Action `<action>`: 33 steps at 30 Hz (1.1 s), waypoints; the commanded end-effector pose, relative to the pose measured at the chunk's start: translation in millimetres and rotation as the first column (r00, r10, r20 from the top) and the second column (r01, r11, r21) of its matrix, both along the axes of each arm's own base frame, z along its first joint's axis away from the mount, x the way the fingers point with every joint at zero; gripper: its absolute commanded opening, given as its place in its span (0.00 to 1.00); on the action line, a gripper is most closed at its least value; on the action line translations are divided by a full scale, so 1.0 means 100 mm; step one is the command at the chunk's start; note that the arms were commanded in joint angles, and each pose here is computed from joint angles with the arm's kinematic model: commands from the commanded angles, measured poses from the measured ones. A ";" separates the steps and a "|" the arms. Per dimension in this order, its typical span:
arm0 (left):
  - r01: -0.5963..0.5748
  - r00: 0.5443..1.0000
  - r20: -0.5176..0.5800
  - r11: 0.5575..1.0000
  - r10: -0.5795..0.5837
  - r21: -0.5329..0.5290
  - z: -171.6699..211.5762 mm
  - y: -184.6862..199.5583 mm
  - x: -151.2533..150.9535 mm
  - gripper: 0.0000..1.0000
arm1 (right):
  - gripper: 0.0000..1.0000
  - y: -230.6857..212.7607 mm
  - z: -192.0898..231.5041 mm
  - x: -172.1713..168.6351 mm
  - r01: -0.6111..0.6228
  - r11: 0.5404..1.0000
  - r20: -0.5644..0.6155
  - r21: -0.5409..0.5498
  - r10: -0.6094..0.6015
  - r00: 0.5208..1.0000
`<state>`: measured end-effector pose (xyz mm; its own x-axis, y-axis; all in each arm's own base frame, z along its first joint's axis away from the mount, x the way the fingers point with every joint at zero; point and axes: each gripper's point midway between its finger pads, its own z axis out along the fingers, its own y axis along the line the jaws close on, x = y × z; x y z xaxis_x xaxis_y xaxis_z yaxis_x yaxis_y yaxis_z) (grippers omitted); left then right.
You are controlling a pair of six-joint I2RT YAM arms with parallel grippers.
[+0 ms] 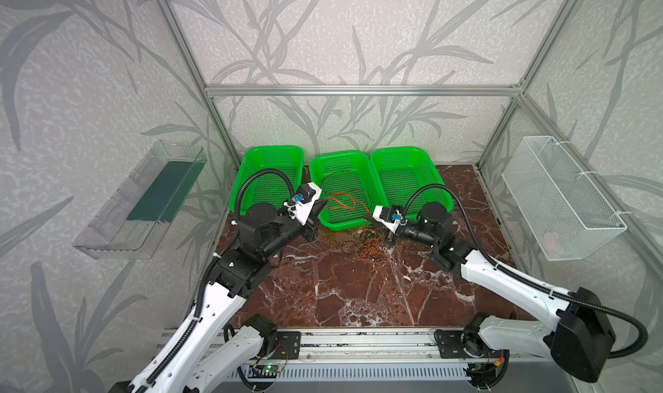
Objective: Untangle the cables
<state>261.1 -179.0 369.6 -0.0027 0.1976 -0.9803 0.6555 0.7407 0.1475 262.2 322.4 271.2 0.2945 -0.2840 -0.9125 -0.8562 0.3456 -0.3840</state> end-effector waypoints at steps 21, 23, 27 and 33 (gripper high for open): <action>0.002 0.999 -0.034 1.000 -0.002 -0.009 -0.13 0.00 -0.01 0.00 | 0.00 0.35 -0.39 0.29 0.124 0.975 0.009 0.187 -0.127 0.992; -0.001 0.999 -0.037 1.000 0.001 -0.005 -0.15 0.00 0.00 0.00 | 0.00 0.37 -0.29 0.26 0.114 0.979 0.077 0.170 -0.129 0.989; -0.007 0.999 -0.036 1.000 0.006 -0.010 -0.15 0.01 0.01 0.00 | 0.00 0.39 -0.17 0.27 0.142 0.982 0.181 0.122 -0.163 0.970; -0.038 0.998 -0.044 0.999 0.037 -0.016 -0.18 0.03 0.07 0.00 | 0.00 0.28 0.20 0.48 0.265 0.944 0.126 0.195 -0.292 0.948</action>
<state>263.9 -179.6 349.6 -0.0536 0.1987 -0.9786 0.6558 0.7461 0.1156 298.1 359.8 238.7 0.3299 -0.2734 -0.9036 -0.7267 0.5374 -0.4279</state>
